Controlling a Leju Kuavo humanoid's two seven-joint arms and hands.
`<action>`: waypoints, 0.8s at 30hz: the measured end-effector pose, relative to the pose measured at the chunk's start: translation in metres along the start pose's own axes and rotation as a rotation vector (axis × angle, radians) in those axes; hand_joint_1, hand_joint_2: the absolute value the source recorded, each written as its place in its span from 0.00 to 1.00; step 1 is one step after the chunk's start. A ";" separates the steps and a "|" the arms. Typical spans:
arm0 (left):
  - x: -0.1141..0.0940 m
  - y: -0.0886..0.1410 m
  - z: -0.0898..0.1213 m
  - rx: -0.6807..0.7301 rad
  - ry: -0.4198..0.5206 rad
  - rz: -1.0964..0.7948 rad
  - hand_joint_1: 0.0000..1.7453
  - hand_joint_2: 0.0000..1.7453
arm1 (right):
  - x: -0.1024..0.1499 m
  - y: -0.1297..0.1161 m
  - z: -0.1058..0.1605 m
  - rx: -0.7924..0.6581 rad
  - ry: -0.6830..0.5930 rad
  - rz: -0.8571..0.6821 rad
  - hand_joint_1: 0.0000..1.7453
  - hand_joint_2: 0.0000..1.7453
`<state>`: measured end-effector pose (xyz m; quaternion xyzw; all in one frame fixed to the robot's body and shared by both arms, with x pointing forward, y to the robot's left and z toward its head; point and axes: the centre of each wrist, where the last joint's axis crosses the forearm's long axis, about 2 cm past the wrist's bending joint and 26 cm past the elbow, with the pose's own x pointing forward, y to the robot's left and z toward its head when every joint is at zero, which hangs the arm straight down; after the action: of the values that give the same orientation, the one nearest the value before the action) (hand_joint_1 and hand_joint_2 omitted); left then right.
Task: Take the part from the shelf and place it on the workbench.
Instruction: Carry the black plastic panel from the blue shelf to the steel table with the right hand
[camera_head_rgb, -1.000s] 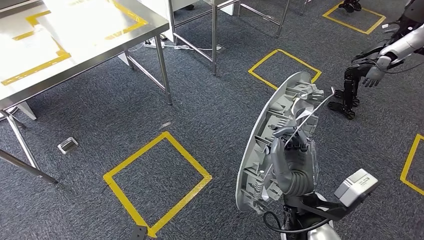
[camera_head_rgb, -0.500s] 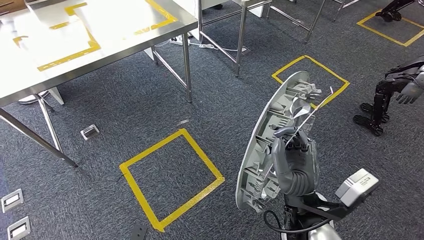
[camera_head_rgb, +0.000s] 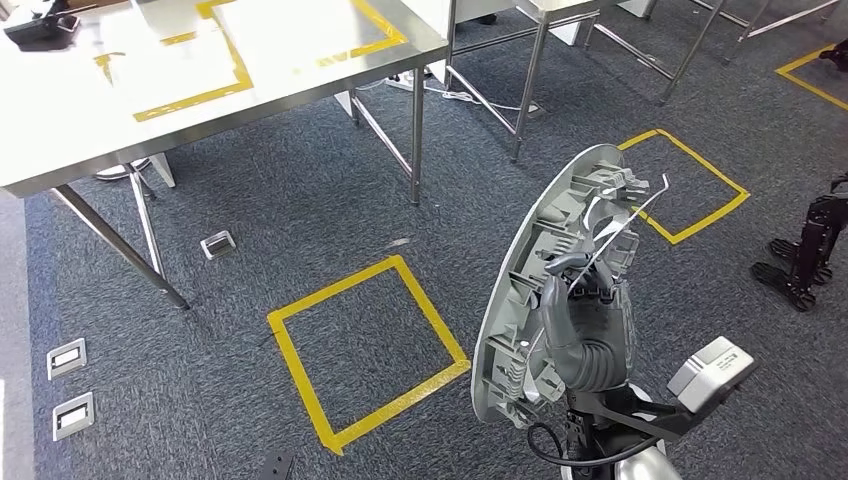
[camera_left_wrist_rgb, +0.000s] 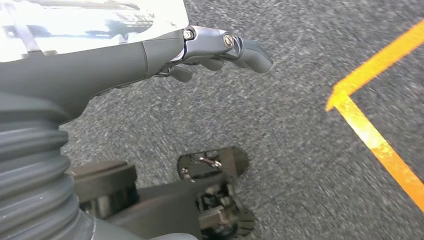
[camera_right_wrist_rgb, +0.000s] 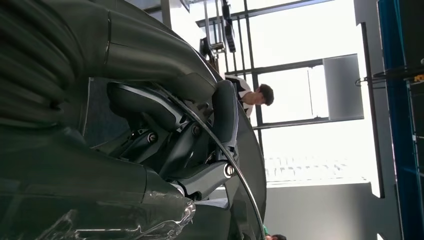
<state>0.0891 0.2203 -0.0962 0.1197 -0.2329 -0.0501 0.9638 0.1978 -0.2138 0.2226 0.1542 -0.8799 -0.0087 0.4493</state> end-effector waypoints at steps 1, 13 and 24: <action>-0.001 0.000 0.000 0.000 0.002 0.000 0.00 1.00 | 0.000 0.000 0.000 0.000 0.000 0.000 1.00 1.00; 0.001 -0.001 0.000 -0.003 0.008 0.000 0.00 1.00 | -0.001 0.000 0.001 -0.004 0.013 -0.047 1.00 1.00; 0.001 0.000 0.000 -0.009 0.011 -0.004 0.00 1.00 | 0.001 0.000 -0.011 0.025 -0.017 -0.048 1.00 1.00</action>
<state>0.0901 0.2200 -0.0960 0.1160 -0.2273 -0.0525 0.9655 0.2062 -0.2128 0.2303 0.1807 -0.8798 -0.0096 0.4395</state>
